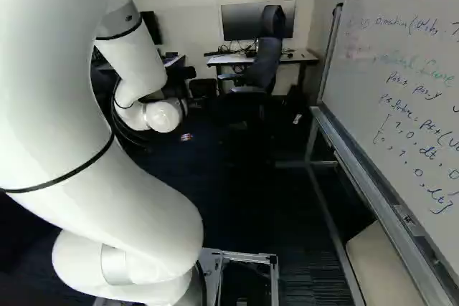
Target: Open the door and move inside
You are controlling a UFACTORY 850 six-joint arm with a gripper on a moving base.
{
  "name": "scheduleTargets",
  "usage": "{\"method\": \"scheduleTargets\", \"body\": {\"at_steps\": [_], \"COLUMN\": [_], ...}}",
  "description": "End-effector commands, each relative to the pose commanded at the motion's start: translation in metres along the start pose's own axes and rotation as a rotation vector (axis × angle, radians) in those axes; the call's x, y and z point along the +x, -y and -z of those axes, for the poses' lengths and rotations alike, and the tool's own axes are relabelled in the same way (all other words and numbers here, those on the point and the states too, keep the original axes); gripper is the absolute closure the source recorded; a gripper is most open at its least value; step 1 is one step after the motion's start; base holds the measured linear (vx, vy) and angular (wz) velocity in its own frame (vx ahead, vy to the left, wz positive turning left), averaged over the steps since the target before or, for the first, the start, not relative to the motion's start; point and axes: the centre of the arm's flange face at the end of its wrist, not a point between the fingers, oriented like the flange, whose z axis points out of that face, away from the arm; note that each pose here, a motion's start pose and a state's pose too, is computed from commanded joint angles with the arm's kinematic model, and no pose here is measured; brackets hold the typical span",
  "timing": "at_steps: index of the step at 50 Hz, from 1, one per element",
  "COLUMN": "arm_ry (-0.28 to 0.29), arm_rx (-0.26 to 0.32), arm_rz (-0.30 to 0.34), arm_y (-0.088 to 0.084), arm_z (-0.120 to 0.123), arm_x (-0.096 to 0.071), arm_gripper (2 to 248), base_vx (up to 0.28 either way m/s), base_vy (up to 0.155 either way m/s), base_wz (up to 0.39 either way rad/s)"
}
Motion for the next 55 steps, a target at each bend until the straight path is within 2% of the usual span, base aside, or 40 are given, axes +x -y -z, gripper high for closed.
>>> {"method": "scheduleTargets", "body": {"at_steps": [29,55], "arm_ry": [0.001,0.004], "arm_rx": [-0.029,-0.112], "arm_rz": [-0.015,-0.056], "arm_y": [-0.009,-0.029], "arm_z": [0.014,0.054], "arm_x": [-0.01,-0.038], "arm_gripper": [3,3], "base_vx": [0.001,0.0], "base_vy": [0.0,0.0], "base_wz": [0.0,0.0]}}
